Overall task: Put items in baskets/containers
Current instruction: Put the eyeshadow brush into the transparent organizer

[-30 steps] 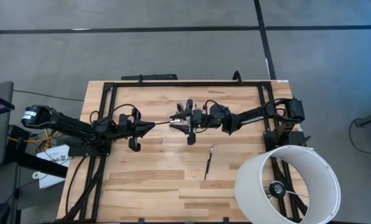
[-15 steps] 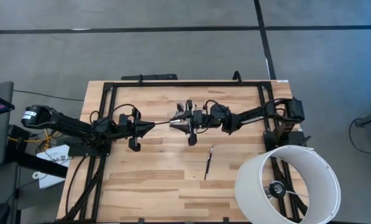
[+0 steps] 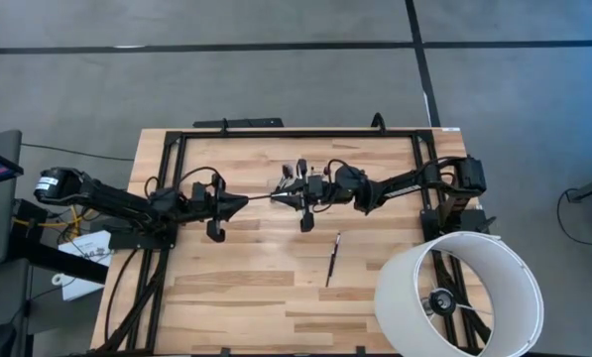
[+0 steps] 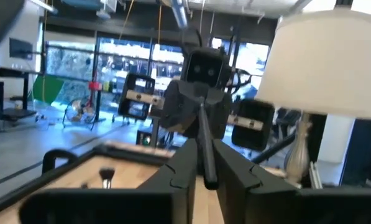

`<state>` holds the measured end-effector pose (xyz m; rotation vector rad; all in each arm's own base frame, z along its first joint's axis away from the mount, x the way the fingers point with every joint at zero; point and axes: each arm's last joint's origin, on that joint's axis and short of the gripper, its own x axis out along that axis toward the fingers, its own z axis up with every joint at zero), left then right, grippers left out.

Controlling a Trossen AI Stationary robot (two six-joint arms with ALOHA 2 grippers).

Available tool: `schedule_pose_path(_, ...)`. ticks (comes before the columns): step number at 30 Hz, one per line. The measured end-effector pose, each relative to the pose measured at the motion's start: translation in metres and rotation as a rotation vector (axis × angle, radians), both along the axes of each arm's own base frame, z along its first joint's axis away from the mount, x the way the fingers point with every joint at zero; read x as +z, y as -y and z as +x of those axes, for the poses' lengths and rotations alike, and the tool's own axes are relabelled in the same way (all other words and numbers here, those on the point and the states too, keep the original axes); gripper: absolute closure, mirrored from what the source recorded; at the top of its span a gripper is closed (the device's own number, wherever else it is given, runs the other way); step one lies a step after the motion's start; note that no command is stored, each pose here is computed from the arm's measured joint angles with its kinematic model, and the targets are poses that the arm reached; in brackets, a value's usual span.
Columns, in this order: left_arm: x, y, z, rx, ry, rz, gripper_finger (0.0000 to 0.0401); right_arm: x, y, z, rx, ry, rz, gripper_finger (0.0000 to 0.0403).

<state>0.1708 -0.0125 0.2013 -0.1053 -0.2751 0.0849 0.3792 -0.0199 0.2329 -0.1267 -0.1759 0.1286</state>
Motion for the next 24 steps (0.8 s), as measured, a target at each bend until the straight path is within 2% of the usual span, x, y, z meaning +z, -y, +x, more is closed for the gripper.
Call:
schedule_pose_path(4, -0.007, 0.0, 0.002, 0.005, -0.069, -0.013, 0.0328, -0.003, 0.001, -0.001, -0.058, -0.088, 0.021, 0.0393)
schedule_pose_path(7, -0.013, -0.001, 0.003, 0.015, -0.125, -0.068, 0.0309, 0.005, 0.002, -0.003, -0.115, -0.241, 0.024, 0.0389)
schedule_pose_path(13, -0.022, -0.003, 0.005, 0.094, -0.2, -0.103, 0.0279, 0.053, 0.002, -0.022, -0.256, -0.62, 0.014, 0.0396)
schedule_pose_path(16, -0.024, -0.002, 0.006, 0.068, -0.213, -0.116, 0.0272, 0.069, 0.01, -0.038, -0.429, -0.796, 0.049, 0.0392)
schedule_pose_path(20, -0.027, -0.002, 0.007, 0.076, -0.22, -0.142, 0.027, 0.065, 0.024, -0.055, -0.64, -0.991, 0.084, 0.0381)
schedule_pose_path(24, -0.028, -0.003, 0.008, 0.078, -0.224, -0.147, 0.027, 0.045, 0.038, -0.062, -0.635, -1.185, 0.169, 0.0394)
